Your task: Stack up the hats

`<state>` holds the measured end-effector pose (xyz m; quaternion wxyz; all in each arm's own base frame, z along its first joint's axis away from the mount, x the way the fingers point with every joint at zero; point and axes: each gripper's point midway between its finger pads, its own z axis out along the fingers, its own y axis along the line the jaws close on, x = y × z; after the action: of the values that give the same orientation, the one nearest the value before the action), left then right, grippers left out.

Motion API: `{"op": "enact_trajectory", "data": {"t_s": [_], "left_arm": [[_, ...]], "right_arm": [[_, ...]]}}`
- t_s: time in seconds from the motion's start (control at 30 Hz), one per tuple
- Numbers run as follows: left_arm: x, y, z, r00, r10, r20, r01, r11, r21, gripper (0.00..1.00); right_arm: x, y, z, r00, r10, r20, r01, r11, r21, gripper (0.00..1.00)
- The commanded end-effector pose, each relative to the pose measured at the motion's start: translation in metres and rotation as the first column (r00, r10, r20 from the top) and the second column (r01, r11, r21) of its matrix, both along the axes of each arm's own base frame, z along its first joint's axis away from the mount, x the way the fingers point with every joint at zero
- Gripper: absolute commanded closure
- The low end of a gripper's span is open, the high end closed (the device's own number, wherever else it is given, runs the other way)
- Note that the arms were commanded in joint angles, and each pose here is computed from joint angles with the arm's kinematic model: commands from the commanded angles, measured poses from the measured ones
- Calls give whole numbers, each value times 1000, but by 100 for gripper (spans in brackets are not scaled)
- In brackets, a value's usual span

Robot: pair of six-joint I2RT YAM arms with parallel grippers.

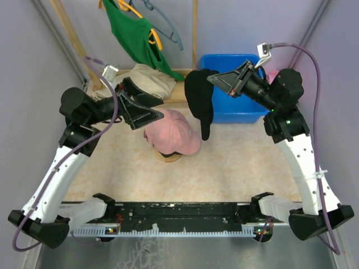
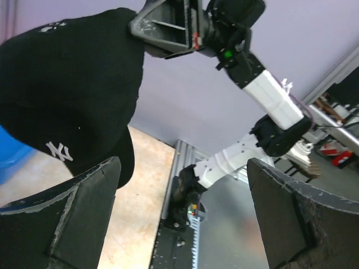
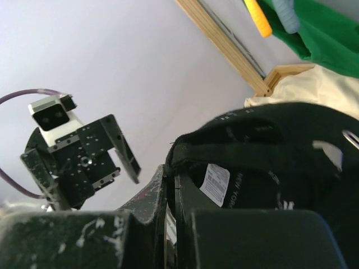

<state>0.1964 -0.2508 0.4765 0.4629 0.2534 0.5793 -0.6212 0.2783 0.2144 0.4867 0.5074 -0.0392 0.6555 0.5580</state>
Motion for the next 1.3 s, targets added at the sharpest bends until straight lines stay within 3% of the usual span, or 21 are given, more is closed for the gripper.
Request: {"op": "enact_trajectory", "data": {"t_s": [0.0, 0.27, 0.53, 1.27], "left_arm": [[30, -10, -38, 987, 156, 36, -159, 982, 100, 1], [58, -37, -78, 972, 230, 44, -234, 964, 130, 1], [47, -76, -73, 988, 143, 56, -148, 984, 98, 1], [40, -123, -78, 999, 35, 26, -36, 997, 62, 1]], "right_arm": [[-23, 1, 27, 997, 8, 72, -11, 999, 47, 100], [-36, 10, 38, 995, 75, 65, -80, 993, 87, 100], [-39, 10, 25, 996, 84, 37, -87, 991, 103, 100], [-39, 26, 11, 991, 137, -1, -136, 983, 124, 100]]}}
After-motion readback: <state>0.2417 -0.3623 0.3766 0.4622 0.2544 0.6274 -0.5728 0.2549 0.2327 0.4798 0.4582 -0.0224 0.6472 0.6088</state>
